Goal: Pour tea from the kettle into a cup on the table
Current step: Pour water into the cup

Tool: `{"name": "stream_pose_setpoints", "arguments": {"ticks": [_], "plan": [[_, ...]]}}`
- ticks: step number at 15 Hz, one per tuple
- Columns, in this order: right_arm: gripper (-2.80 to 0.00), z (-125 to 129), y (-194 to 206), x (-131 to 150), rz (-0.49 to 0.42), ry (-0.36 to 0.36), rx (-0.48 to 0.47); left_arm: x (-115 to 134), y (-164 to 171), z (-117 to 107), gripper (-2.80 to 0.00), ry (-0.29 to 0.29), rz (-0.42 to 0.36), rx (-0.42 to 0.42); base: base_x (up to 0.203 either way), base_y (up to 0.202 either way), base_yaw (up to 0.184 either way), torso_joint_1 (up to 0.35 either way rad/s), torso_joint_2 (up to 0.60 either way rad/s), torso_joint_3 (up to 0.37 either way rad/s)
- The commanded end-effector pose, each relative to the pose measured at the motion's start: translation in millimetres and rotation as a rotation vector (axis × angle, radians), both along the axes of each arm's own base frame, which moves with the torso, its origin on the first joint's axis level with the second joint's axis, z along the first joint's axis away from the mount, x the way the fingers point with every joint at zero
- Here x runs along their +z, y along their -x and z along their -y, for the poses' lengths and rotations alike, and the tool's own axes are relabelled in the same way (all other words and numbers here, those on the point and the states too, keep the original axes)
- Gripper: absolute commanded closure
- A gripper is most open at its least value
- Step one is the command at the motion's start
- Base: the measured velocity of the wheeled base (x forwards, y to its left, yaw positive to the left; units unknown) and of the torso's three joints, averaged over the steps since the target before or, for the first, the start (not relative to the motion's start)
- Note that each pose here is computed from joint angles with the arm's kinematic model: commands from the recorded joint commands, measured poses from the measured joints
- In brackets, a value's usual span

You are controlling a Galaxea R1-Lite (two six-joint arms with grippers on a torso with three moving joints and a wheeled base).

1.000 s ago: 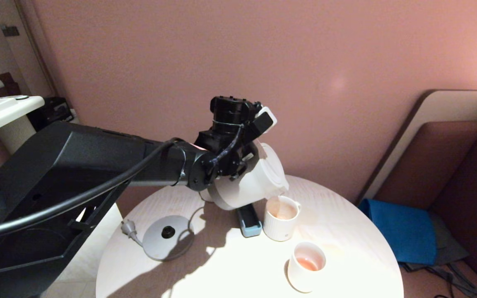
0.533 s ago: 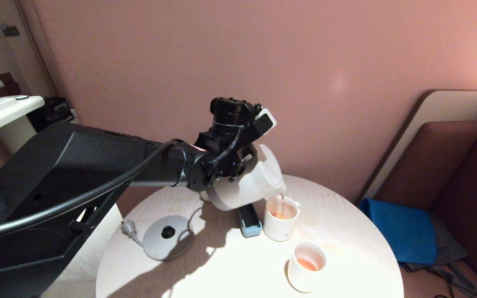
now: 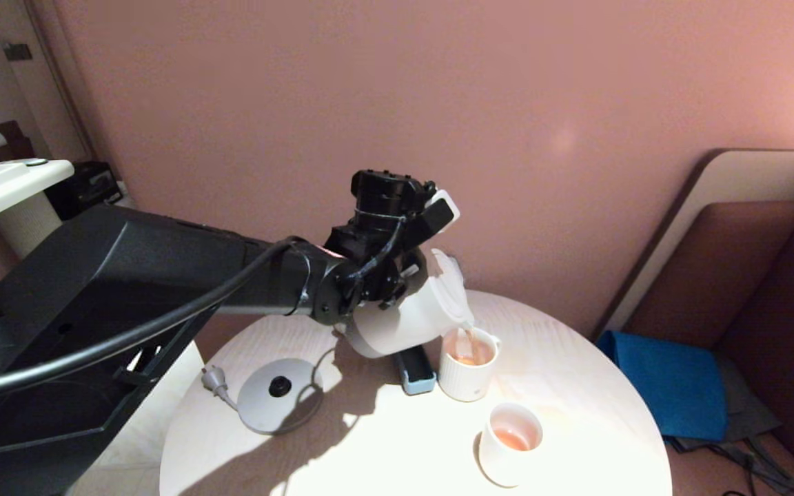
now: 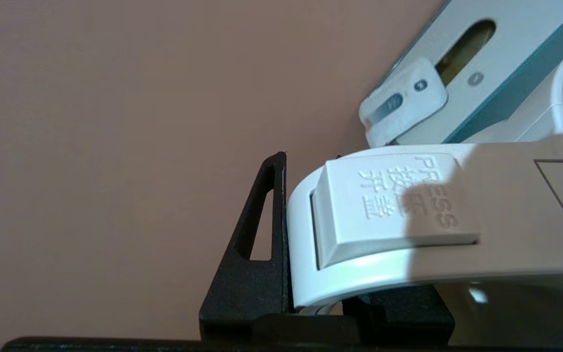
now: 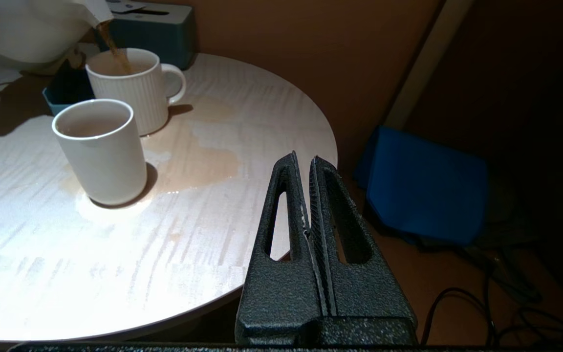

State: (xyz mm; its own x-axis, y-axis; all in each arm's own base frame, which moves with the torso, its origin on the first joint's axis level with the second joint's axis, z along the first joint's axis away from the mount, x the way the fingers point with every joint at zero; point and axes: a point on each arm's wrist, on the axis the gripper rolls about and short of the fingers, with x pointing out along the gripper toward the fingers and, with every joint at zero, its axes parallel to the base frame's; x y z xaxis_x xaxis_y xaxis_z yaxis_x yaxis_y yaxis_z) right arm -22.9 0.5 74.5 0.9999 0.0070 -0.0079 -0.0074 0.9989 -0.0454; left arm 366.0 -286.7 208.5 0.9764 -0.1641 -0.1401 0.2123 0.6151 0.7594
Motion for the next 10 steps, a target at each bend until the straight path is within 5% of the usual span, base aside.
{"name": "stream_pose_setpoints", "arguments": {"ticks": [1,10], "plan": [[0.00,0.0,-0.1,0.0,-0.001,0.000,0.001,1.7,0.9,-1.4,0.00,-0.002,0.004,0.003,0.000,0.000,0.000,0.000,0.00,0.000],[0.00,0.0,-0.1,0.0,-0.001,0.000,0.001,-3.4,2.9,-3.1,0.00,0.016,0.011,0.012,0.000,0.000,0.000,0.000,0.00,0.000]]}}
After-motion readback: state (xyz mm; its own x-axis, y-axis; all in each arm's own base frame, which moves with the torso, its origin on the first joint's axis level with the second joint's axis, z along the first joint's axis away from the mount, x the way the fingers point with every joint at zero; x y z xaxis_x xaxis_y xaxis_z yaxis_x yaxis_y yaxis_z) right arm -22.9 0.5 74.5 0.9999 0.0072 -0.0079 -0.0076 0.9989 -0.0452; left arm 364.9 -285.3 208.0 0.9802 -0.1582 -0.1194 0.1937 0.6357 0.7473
